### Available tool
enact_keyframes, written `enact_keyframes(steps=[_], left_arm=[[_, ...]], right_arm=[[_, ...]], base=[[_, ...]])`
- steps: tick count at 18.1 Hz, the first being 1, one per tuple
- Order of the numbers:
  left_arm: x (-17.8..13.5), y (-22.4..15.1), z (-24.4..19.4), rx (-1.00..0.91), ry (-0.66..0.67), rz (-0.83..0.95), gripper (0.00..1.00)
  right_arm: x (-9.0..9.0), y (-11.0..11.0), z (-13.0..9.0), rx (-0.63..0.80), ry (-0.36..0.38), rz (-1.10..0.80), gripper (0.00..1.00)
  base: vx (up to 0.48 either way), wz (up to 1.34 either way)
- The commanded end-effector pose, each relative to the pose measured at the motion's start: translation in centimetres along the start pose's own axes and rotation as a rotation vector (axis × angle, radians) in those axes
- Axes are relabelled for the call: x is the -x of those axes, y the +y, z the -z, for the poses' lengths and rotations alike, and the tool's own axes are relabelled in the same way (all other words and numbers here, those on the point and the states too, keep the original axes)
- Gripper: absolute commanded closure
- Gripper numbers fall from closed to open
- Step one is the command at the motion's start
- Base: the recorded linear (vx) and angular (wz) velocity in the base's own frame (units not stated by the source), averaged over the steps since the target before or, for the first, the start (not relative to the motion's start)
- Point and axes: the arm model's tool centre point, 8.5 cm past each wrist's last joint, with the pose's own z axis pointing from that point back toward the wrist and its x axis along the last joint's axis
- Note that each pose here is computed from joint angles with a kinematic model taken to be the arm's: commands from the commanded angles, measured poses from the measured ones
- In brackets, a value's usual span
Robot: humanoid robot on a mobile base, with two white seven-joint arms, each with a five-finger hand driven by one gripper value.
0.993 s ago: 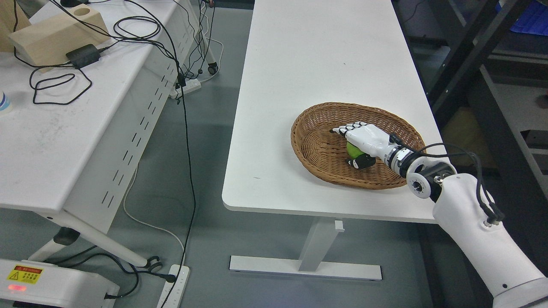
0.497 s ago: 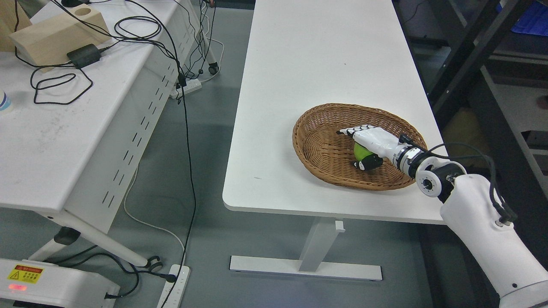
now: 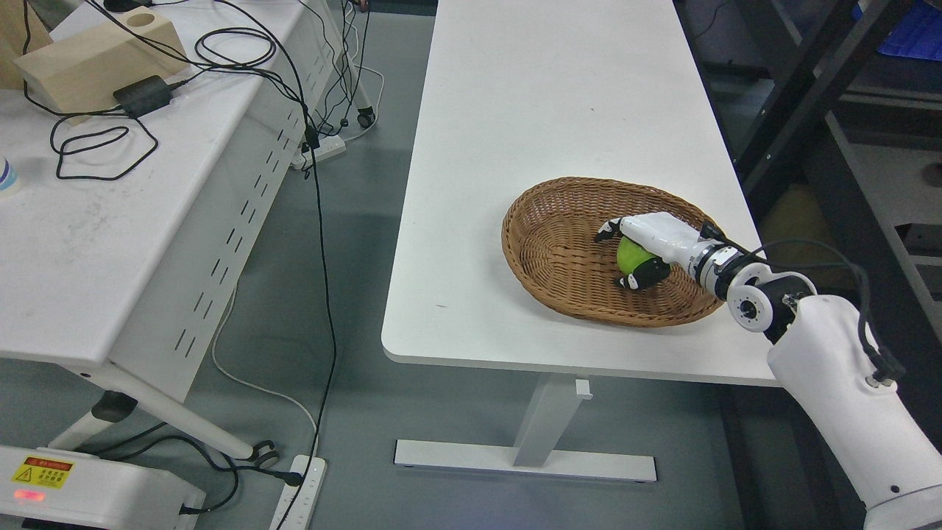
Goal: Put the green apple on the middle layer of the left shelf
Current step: 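Lower the right hand onto the green apple and close the fingers, then lift the green apple out of the basket with the right hand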
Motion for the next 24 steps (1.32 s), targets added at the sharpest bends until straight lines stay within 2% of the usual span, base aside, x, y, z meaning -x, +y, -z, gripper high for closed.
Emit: enact_keyframes(steps=[1,3,6,11,13,15,17,19,24], left_arm=[[0.0,1.1,-0.2,-0.016,-0.001,0.001,0.00],[0.0,1.1,-0.2,-0.016,-0.001,0.001,0.00],[0.0,1.1,-0.2,-0.018,-0.001,0.001,0.00],[0.0,1.1,-0.2,-0.016,-0.001,0.001,0.00],[0.0,1.1,-0.2,-0.018,-0.001,0.001,0.00],[0.0,1.1,-0.2,-0.018,-0.001,0.001,0.00],[0.0,1.1,-0.2,-0.018,-0.001,0.001,0.00],[0.0,1.1,-0.2,-0.018,-0.001,0.001,0.00],[0.0,1.1,-0.2,-0.018,-0.001,0.001,0.00]], right_arm=[[1.2,-1.6,-1.0,0.012,0.022,0.046,0.86],[1.1,-2.1,-1.2,0.026,0.012,0.046,0.96],[1.6,-4.0,-2.2,0.113,-0.016,0.076,0.97],[2.7,-9.0,-5.8,0.364,-0.054,0.210,0.95],[3.8,-11.0,-7.9,0.448,-0.037,0.228,0.95],[5.4,-12.3,-10.0,0.509,0.016,0.251,0.97],[7.2,-12.7,-11.7,0.503,0.068,0.253,0.98],[7.7,-12.2,-12.2,0.484,0.080,0.258,0.98],[7.2,-8.6,-11.0,0.335,0.095,0.296,0.98]], base=[[0.000,0.00],[0.000,0.00],[0.000,0.00],[0.000,0.00],[0.000,0.00],[0.000,0.00],[0.000,0.00],[0.000,0.00],[0.000,0.00]])
